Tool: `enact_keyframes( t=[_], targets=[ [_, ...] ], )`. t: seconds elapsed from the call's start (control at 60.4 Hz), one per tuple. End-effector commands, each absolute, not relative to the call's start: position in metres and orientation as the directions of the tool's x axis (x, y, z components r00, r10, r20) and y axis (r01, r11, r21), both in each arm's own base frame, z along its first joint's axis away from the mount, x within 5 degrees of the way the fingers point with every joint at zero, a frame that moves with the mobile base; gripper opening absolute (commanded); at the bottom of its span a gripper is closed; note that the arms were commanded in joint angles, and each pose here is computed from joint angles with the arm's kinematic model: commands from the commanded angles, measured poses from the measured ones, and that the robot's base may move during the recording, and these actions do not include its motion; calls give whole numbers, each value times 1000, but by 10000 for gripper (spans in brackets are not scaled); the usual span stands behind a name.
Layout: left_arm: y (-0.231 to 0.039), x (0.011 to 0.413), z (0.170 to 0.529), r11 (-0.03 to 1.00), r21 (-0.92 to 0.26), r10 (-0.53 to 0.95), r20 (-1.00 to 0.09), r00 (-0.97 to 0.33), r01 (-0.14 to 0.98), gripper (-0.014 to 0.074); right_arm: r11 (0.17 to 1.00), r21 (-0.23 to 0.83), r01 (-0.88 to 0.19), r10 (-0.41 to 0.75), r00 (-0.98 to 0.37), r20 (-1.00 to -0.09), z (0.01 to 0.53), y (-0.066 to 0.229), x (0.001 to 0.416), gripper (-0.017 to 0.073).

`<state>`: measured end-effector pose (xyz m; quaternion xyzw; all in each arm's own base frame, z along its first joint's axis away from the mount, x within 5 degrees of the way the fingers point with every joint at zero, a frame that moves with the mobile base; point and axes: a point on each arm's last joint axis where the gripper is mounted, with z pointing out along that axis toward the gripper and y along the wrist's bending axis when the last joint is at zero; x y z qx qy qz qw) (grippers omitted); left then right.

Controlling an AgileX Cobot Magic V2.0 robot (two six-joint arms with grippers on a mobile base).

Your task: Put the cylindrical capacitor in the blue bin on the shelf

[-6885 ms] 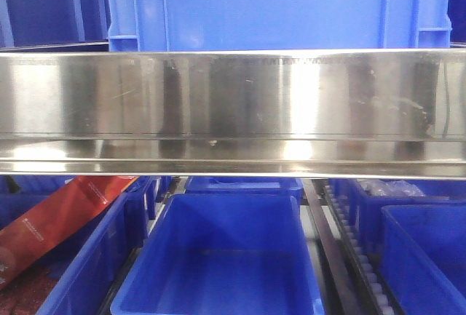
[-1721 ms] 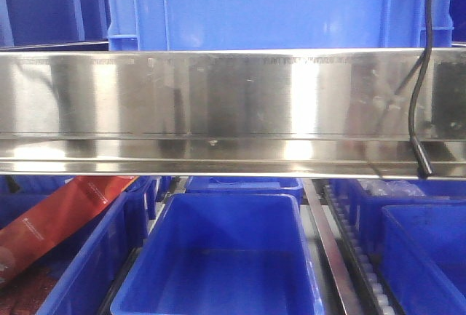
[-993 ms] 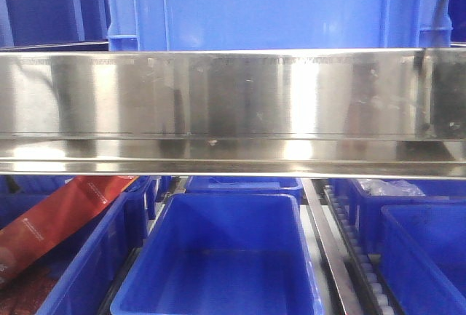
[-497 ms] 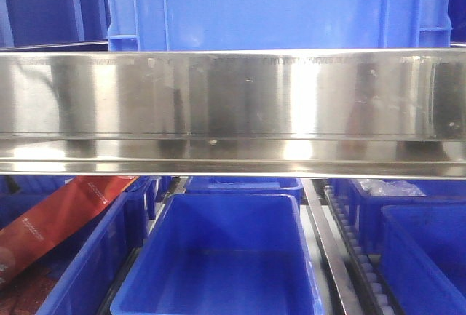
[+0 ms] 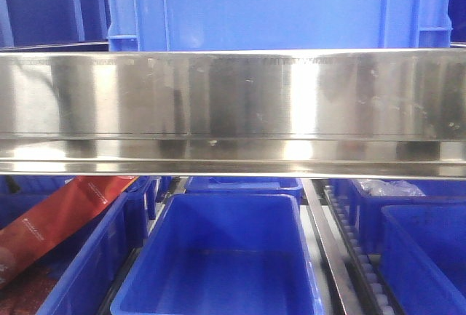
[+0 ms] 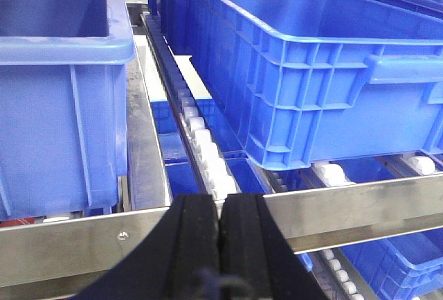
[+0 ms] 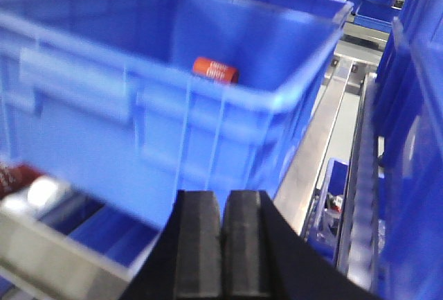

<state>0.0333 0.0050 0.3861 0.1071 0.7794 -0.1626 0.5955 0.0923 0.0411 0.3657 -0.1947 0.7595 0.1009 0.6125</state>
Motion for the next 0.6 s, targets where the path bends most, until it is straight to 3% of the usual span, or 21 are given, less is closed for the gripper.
enact_keyframes(
  t=[0.0, 0.232, 0.579],
  targets=[
    [6, 33, 386, 923, -127, -33, -967, -253, 363, -111, 908, -75, -413, -142, -135, -980, 349, 36, 82, -162],
    [6, 33, 387, 924, -125, -32, -967, -252, 362, -111, 910, -44, -412, -72, -52, -996, 322, 28, 64, -162],
    [6, 33, 387, 924, -125, -32, -967, -252, 362, -111, 910, -44, -412, -69, -45, -997, 321, 28, 63, -162]
  ],
)
